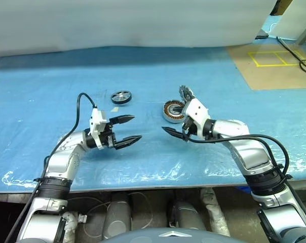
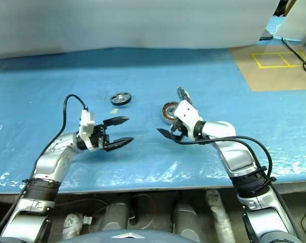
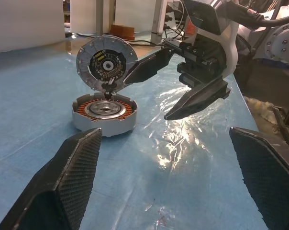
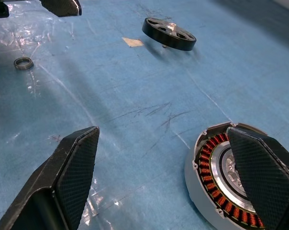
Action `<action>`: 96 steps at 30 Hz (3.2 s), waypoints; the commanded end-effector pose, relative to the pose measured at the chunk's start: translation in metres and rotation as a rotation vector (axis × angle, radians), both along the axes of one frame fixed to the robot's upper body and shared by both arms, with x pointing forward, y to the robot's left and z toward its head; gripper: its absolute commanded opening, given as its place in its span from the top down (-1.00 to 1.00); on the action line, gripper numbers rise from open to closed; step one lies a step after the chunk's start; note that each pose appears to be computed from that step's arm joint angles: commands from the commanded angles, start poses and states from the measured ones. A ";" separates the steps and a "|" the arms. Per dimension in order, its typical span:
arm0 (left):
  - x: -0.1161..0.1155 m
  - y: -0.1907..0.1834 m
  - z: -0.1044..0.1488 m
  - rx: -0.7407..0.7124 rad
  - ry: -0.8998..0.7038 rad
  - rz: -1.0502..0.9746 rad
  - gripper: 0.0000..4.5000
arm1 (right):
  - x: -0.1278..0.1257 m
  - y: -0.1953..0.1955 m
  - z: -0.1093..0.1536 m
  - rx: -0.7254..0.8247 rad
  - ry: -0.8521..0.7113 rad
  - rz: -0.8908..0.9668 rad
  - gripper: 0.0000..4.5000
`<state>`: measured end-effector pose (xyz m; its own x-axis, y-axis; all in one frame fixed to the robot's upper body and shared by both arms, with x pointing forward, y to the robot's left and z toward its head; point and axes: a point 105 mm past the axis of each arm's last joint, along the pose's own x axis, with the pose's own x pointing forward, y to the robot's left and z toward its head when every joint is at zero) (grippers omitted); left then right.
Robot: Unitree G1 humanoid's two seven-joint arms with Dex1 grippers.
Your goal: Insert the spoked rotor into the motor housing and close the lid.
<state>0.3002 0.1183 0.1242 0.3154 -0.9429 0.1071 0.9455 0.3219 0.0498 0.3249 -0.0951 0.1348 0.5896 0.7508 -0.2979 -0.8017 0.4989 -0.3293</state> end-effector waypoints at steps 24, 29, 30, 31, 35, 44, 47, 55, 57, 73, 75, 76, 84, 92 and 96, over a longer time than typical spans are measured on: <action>-0.002 -0.008 0.013 -0.012 -0.034 -0.017 -1.00 | 0.001 0.007 0.013 -0.004 -0.079 0.025 -0.98; -0.003 -0.009 0.011 -0.016 -0.027 -0.016 -1.00 | 0.002 0.006 0.011 -0.014 -0.085 0.016 -0.98; -0.003 -0.010 0.011 -0.016 -0.027 -0.016 -1.00 | 0.002 0.006 0.011 -0.015 -0.084 0.018 -0.98; -0.003 -0.010 0.011 -0.016 -0.027 -0.016 -1.00 | 0.001 0.006 0.010 -0.014 -0.082 0.020 -0.98; -0.002 -0.011 0.011 -0.010 -0.034 -0.016 -1.00 | 0.007 0.003 0.012 -0.026 -0.103 0.001 -0.98; 0.002 -0.011 0.010 -0.011 -0.044 -0.008 -1.00 | 0.036 0.015 0.030 -0.004 -0.080 -0.013 -0.98; 0.004 -0.012 0.010 -0.014 -0.046 -0.004 -1.00 | 0.041 0.022 0.035 0.002 -0.025 0.007 -0.98; 0.002 -0.015 0.009 -0.044 -0.053 0.030 -1.00 | 0.054 0.011 0.021 -0.207 0.140 0.007 -0.98; 0.001 -0.016 0.008 -0.052 -0.052 0.041 -1.00 | 0.057 0.005 0.021 -0.265 0.157 0.013 -0.98; -0.012 -0.027 -0.006 -0.050 -0.049 0.076 -1.00 | 0.065 -0.010 -0.013 -0.450 0.219 0.067 -0.98; -0.012 -0.028 -0.007 -0.051 -0.048 0.082 -1.00 | 0.065 -0.011 -0.014 -0.457 0.232 0.074 -0.98; -0.011 -0.028 -0.007 -0.053 -0.048 0.086 -1.00 | 0.064 -0.011 -0.015 -0.464 0.238 0.081 -0.98; -0.012 -0.037 -0.005 -0.052 -0.057 0.082 -1.00 | 0.054 -0.009 -0.034 -0.510 0.296 0.116 -0.98; -0.015 -0.043 0.005 -0.049 -0.069 0.073 -1.00 | 0.040 0.000 -0.047 -0.580 0.242 0.223 -0.31; -0.016 -0.049 0.020 -0.065 -0.076 0.078 -1.00 | 0.041 -0.001 -0.042 -0.624 0.158 0.247 0.12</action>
